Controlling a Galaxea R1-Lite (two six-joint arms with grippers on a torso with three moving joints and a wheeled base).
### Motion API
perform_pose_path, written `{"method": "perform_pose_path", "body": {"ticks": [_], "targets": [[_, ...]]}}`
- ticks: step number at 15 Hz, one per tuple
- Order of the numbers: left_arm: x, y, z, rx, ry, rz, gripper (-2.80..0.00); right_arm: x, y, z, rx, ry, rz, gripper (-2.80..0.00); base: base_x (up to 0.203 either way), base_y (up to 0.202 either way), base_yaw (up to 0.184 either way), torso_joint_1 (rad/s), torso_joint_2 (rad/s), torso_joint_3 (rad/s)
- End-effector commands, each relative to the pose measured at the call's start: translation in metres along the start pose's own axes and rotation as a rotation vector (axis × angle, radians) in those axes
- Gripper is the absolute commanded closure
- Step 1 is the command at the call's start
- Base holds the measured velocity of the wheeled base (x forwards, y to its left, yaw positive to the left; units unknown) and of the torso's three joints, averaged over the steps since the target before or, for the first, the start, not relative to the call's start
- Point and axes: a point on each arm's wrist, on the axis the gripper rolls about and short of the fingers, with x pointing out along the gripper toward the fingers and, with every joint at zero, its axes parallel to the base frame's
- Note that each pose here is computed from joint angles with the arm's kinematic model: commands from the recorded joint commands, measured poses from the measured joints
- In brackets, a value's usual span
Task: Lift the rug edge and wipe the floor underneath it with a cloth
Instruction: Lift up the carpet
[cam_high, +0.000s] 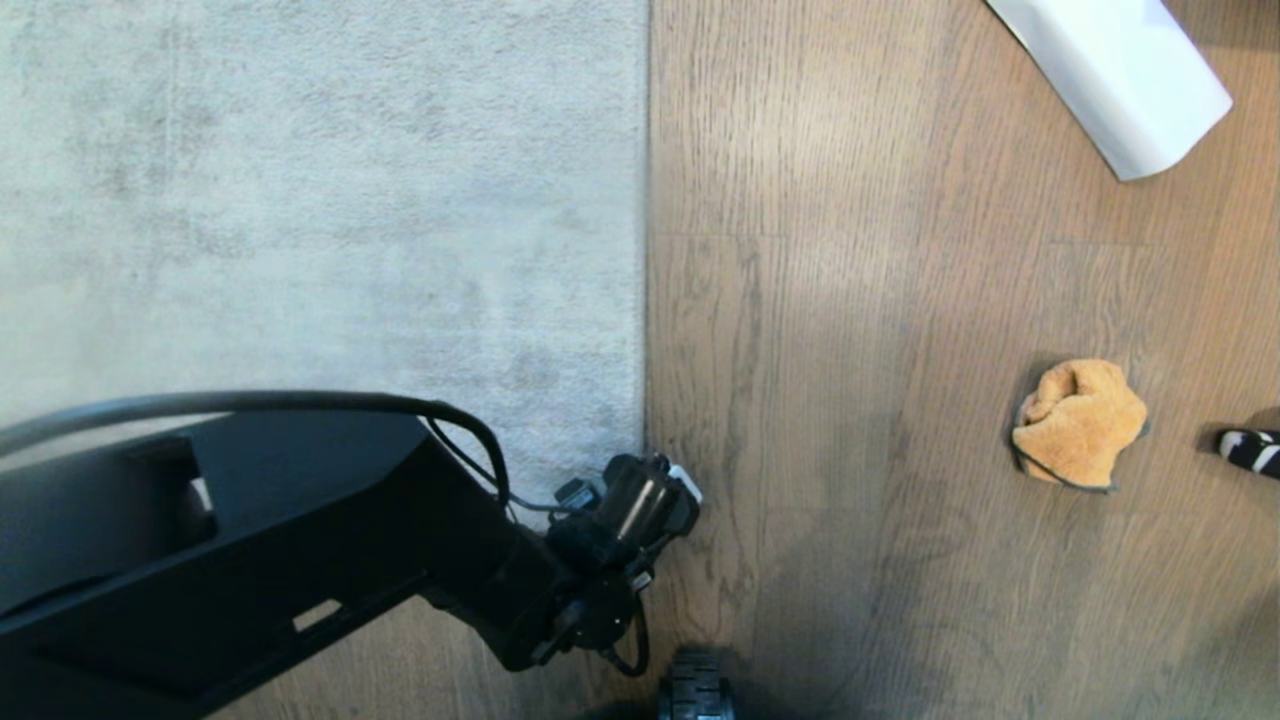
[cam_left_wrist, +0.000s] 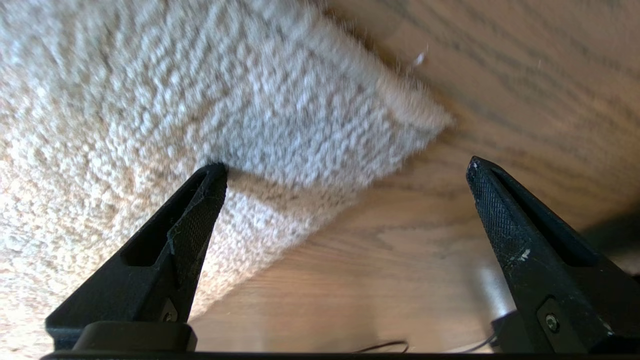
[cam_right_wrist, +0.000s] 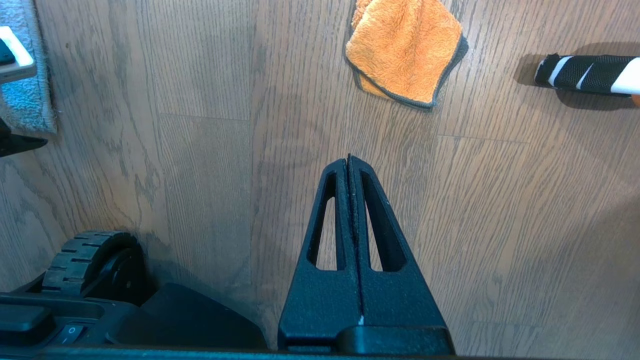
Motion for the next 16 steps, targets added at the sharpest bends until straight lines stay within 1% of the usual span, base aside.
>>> {"method": "perform_pose_path", "body": {"ticks": [1,3,4,16], "targets": [[0.005,-0.004,0.002,-0.021,-0.031,0.014,-2.8,0.0,0.0,0.0,-0.001,-0.001,0.0,0.0,0.0,0.0,0.0,0.0,0.0,0.0],[0.006,-0.005,0.002,-0.028,-0.04,0.019,-2.8,0.0,0.0,0.0,-0.001,-0.001,0.0,0.0,0.0,0.0,0.0,0.0,0.0,0.0],[0.007,-0.005,0.001,-0.027,-0.038,0.019,0.0,0.0,0.0,0.0,-0.001,-0.001,0.0,0.0,0.0,0.0,0.0,0.0,0.0,0.0],[-0.004,0.003,0.0,-0.039,-0.041,0.03,0.0,0.0,0.0,0.0,-0.001,-0.001,0.0,0.0,0.0,0.0,0.0,0.0,0.0,0.0]]}}
